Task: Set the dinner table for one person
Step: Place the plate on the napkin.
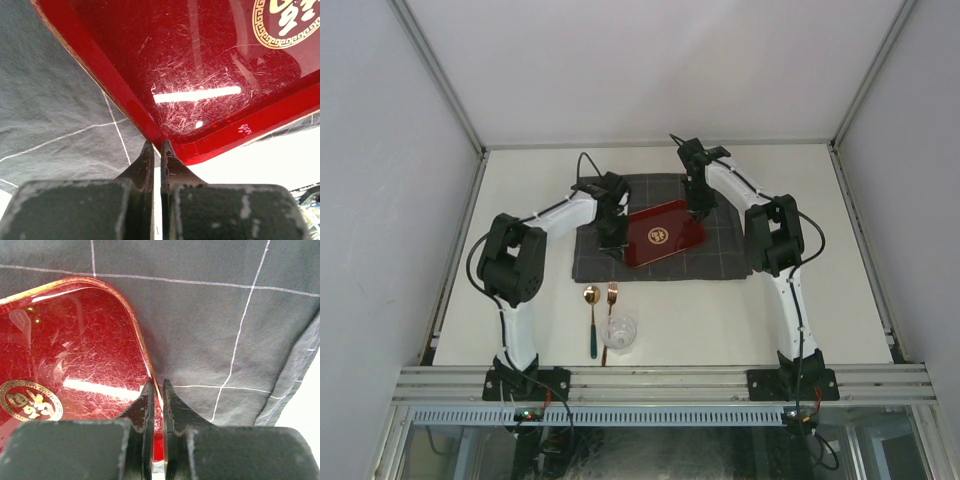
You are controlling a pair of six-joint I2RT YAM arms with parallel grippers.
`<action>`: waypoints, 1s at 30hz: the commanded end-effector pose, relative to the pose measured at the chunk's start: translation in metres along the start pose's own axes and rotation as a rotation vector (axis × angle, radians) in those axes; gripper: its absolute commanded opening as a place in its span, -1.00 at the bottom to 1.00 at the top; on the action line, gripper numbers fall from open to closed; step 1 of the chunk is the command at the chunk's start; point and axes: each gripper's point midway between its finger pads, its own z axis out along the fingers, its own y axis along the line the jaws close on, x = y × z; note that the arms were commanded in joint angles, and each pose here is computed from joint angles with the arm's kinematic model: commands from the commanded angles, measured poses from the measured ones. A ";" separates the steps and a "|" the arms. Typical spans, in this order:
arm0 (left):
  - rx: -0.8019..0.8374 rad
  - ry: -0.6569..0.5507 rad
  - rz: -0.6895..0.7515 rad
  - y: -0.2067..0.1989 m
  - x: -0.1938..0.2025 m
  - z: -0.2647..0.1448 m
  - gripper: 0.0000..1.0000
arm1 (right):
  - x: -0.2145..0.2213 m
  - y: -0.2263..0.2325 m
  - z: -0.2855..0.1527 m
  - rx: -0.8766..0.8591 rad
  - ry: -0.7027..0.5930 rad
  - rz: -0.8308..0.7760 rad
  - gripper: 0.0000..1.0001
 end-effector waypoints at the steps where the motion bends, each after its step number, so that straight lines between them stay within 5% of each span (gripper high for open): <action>1: 0.125 0.004 0.103 -0.041 0.017 -0.026 -1.00 | -0.038 0.015 -0.010 -0.046 -0.140 0.040 -1.00; 14: 0.153 0.029 0.153 -0.067 0.036 -0.020 -1.00 | -0.036 0.016 -0.007 -0.048 -0.129 0.040 -0.99; 23: 0.165 0.037 0.167 -0.075 0.044 -0.019 -1.00 | -0.037 0.016 -0.011 -0.042 -0.139 0.039 -0.54; 30: 0.166 0.041 0.168 -0.075 0.046 -0.016 -1.00 | -0.037 0.010 -0.027 -0.008 -0.169 0.050 -0.51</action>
